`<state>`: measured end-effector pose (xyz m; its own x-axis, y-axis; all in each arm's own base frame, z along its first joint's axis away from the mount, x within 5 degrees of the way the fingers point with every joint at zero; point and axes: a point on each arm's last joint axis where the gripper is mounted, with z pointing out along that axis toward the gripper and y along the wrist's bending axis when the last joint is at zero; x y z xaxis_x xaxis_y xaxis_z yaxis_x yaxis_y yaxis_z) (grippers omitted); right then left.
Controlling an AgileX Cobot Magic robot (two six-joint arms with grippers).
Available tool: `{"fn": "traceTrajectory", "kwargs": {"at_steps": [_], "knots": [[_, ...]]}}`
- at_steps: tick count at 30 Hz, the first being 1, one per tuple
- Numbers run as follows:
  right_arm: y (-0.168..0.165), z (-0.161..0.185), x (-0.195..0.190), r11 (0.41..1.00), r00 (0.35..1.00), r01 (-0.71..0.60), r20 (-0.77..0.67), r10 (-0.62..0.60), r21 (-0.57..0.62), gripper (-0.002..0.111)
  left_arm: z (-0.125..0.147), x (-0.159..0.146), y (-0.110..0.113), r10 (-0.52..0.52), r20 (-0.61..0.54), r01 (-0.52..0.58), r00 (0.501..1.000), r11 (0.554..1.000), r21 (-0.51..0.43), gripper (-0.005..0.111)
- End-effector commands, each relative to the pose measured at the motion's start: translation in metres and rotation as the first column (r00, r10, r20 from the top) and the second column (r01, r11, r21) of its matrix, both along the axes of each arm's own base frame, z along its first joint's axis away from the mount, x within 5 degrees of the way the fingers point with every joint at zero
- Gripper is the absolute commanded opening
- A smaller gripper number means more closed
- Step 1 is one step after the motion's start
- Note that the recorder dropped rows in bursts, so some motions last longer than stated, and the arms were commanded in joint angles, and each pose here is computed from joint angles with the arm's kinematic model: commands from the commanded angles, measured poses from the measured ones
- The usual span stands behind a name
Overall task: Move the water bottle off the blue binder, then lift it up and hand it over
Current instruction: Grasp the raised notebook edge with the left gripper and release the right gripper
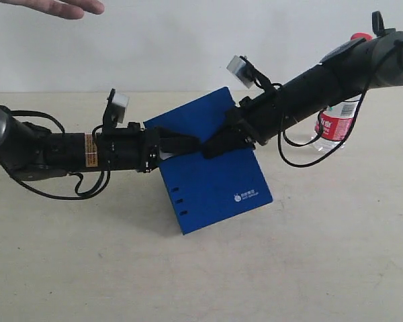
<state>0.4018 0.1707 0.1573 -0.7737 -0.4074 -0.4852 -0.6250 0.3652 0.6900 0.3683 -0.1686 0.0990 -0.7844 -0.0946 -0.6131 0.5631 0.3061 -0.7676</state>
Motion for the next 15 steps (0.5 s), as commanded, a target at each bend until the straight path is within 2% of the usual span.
{"fn": "traceTrajectory", "kwargs": {"at_steps": [1, 3, 6, 11, 15], "knots": [[0.002, -0.002, -0.006, 0.994, 0.995, -0.084, 0.049, 0.087, -0.068, 0.043, 0.005, 0.010, 0.018, 0.029, 0.056, -0.030, 0.998, 0.999, 0.025, 0.007], [0.000, -0.005, -0.005, 0.990, 0.991, -0.102, 0.079, 0.110, -0.100, 0.056, 0.000, 0.016, 0.039, 0.093, 0.051, -0.096, 0.994, 0.993, 0.066, 0.007], [-0.003, -0.005, -0.004, 0.986, 0.988, -0.107, 0.099, 0.120, -0.126, 0.066, -0.003, 0.019, 0.067, 0.148, 0.063, -0.152, 0.987, 0.986, 0.071, 0.007], [-0.016, 0.008, -0.006, 0.961, 0.973, -0.140, 0.145, 0.177, -0.237, 0.066, -0.012, 0.013, 0.101, 0.215, 0.026, -0.217, 0.976, 0.972, 0.086, 0.007], [-0.031, 0.028, -0.010, 0.931, 0.980, -0.118, 0.112, 0.166, -0.346, 0.066, -0.007, -0.006, 0.105, 0.206, 0.135, -0.224, 0.969, 0.966, 0.128, 0.007]]}}
